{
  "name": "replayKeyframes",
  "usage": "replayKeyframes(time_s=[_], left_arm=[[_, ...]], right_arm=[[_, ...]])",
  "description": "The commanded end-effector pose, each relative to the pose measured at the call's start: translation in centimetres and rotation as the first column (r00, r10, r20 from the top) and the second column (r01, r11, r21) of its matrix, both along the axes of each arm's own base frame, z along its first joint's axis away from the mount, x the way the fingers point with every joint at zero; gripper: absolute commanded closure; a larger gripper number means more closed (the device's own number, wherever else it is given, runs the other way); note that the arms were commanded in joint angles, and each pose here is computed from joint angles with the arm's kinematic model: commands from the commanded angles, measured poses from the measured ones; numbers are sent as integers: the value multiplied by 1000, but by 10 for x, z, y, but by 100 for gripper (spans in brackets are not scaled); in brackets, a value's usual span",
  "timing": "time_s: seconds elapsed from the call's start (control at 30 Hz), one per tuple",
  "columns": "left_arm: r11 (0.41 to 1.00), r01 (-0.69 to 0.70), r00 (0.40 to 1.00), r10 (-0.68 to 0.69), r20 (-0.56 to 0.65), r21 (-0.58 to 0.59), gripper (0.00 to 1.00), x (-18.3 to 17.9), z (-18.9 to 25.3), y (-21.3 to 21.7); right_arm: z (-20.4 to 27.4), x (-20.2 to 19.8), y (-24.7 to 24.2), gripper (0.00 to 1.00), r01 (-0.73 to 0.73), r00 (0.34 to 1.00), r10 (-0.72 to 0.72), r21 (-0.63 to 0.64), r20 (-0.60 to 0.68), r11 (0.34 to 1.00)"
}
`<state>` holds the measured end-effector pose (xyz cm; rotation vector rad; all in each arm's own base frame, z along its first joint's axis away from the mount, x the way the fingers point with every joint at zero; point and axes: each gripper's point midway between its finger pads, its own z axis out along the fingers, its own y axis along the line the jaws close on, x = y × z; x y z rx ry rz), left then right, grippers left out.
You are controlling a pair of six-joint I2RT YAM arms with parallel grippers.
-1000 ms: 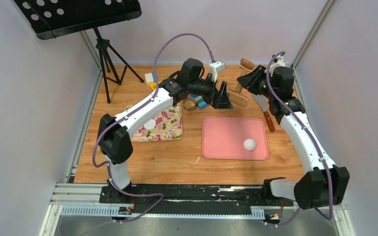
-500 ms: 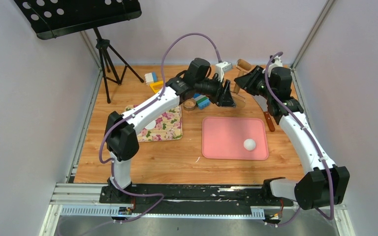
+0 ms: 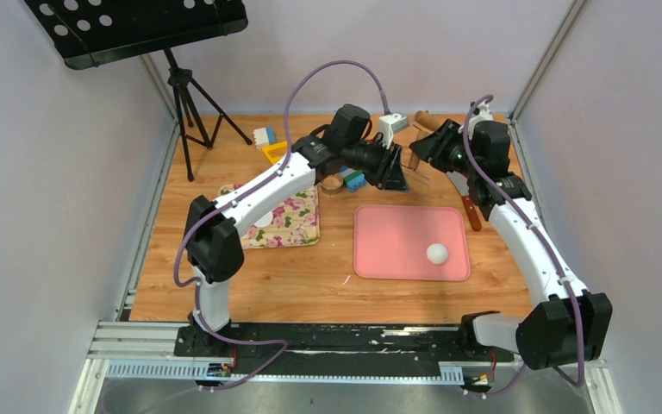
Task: Roll out the dumpling wrappers from the dough
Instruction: Pick up the rolling pin from the center of the board.
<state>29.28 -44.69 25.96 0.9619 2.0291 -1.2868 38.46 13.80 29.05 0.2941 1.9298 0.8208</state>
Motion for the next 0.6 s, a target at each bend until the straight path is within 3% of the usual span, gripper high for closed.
replayKeyframes(time_s=[0.0, 0.03, 0.1, 0.27, 0.37, 0.5, 0.57], left_arm=[[999, 32, 979, -35, 200, 18, 100, 4, 28, 13], [998, 50, 970, -57, 237, 35, 100, 4, 27, 21], [996, 63, 955, -77, 288, 57, 100, 2, 32, 38], [976, 118, 877, -190, 442, 185, 100, 2, 32, 91], [938, 186, 818, -313, 482, 293, 100, -16, 24, 120], [871, 305, 727, -474, 497, 384, 100, -53, 19, 151], [844, 340, 688, -524, 502, 415, 100, -64, 18, 162]], right_arm=[[49, -15, 1, 44, -77, 984, 87, -69, 158, 995], [52, -17, -1, 21, -90, 975, 114, -126, 192, 988], [56, -27, -4, 2, -128, 960, 175, -210, 221, 969], [58, -60, -28, 0, -236, 910, 340, -378, 238, 895], [65, -71, -60, 0, -220, 883, 374, -453, 284, 864], [64, -84, -48, 0, -377, 766, 565, -497, 307, 781], [64, -98, -29, 0, -522, 639, 694, -477, 330, 707]])
